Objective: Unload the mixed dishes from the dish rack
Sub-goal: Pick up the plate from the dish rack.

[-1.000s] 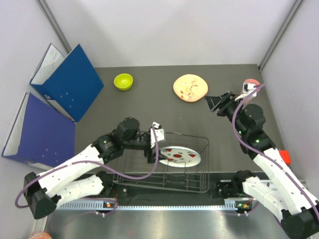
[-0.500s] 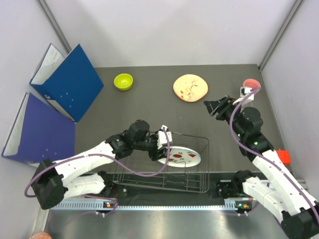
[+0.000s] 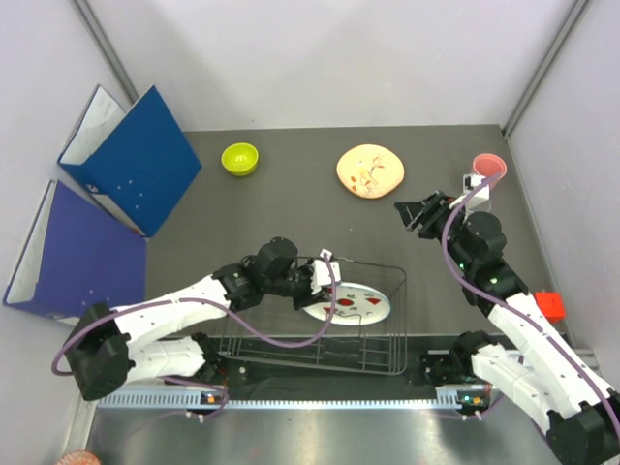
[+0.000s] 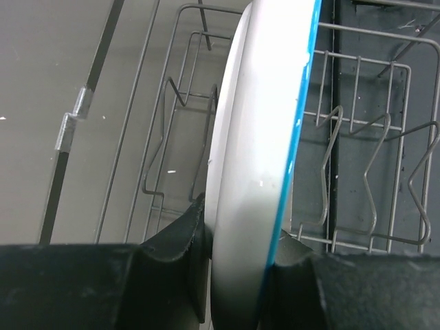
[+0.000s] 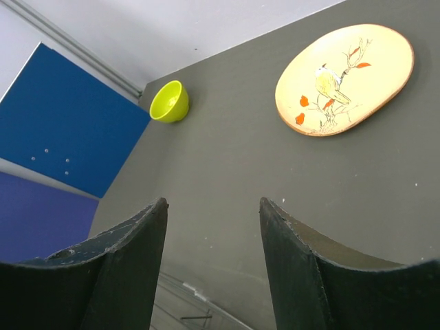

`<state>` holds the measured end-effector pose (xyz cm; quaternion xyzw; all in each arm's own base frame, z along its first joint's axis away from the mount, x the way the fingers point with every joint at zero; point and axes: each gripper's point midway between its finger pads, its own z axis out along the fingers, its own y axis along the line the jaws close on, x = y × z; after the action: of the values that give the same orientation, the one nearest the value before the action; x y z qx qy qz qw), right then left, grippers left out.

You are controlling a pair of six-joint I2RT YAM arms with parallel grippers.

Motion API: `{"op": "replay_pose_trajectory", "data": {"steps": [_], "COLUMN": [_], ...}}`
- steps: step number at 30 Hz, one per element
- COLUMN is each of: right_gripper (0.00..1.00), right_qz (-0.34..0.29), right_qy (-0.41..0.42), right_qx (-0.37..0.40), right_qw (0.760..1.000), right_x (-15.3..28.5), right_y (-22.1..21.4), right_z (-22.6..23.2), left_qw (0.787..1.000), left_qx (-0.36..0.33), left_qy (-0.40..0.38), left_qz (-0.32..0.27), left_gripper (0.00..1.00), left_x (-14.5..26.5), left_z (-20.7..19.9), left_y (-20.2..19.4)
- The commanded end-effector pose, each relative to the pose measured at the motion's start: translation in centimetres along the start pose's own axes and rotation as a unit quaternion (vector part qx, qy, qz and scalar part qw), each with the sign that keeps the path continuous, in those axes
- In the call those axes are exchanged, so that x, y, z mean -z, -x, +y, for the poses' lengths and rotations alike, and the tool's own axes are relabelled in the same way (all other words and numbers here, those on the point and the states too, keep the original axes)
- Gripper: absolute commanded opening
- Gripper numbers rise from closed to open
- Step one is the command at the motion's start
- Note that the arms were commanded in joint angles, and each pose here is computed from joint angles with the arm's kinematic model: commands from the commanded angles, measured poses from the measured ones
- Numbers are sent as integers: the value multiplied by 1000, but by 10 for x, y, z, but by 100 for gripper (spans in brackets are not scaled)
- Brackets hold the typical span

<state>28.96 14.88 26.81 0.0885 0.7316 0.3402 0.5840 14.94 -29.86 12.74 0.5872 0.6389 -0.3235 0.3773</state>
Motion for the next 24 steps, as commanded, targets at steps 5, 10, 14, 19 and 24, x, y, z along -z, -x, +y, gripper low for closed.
{"op": "replay_pose_trajectory", "data": {"steps": [5,10,14,19,24], "right_gripper": [56,55,55,55,55], "right_qz": [-19,-20,-20,-24,-42], "right_qy": [24,24,26,31,48], "right_qx": [3,3,1,-2,-4], "right_qw": [1000,1000,999,999,998], "right_x": [-2,-2,-2,1,10], "right_y": [8,9,9,13,32], "right_z": [12,12,13,17,32], "left_qw": [996,990,985,980,967], "left_qx": [-32,-59,-78,-97,-128], "left_qy": [64,107,124,137,158], "left_qz": [-48,-77,-96,-112,-153], "left_gripper": [0,0,0,0,0], "left_x": [26,46,56,70,98], "left_z": [22,33,39,43,47], "left_y": [50,77,97,120,168]}}
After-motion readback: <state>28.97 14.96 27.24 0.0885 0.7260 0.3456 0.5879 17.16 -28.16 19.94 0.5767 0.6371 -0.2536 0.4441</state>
